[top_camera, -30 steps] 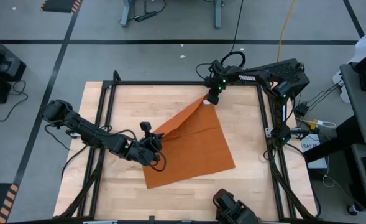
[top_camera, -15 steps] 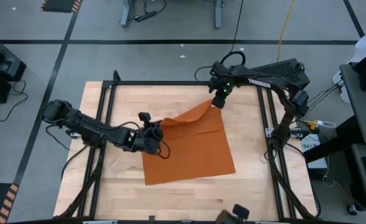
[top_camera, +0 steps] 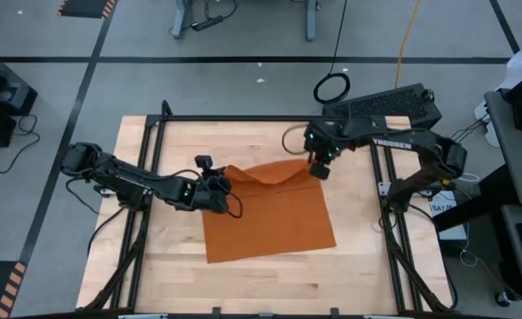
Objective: Roll towel into tight, uniform cylinder
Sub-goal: Fold the brown towel
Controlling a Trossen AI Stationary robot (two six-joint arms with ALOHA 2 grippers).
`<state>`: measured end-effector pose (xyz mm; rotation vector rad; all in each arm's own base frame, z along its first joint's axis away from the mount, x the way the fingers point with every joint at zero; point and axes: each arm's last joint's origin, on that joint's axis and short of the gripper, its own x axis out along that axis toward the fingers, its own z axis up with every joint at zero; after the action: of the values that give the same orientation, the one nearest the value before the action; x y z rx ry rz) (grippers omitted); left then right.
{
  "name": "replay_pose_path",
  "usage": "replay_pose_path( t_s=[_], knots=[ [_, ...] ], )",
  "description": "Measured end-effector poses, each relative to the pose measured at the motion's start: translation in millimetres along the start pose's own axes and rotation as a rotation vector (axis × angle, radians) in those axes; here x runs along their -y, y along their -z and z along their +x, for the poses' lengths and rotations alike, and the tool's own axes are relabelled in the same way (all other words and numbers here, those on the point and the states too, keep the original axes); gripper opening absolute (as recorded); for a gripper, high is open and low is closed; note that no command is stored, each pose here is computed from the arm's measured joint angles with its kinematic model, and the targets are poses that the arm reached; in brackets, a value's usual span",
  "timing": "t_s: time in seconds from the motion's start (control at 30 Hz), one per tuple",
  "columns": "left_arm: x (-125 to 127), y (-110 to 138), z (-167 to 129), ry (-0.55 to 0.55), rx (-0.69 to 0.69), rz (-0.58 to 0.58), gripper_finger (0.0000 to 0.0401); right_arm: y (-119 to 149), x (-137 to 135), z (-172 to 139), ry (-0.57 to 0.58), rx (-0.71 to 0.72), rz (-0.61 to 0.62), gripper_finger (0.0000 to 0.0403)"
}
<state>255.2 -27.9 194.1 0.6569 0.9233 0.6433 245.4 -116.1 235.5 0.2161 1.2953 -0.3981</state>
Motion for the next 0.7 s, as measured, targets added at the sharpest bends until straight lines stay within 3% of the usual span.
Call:
replay_pose_path(
  t_s=[0.17, 0.4, 0.7],
  knots=[
    [7, 4, -9, 0.032, -0.007, 0.020, 0.0000, 18, -18, -9, 0.053, 0.021, 0.016, 0.0001],
    [16, 8, -23, 0.064, 0.013, 0.023, 0.0000, 28, -37, -23, 0.022, 0.067, 0.028, 0.0001],
    [7, 9, -46, 0.069, 0.087, -0.074, 0.0000, 35, -61, -27, 0.032, 0.068, 0.065, 0.0002]
  ],
)
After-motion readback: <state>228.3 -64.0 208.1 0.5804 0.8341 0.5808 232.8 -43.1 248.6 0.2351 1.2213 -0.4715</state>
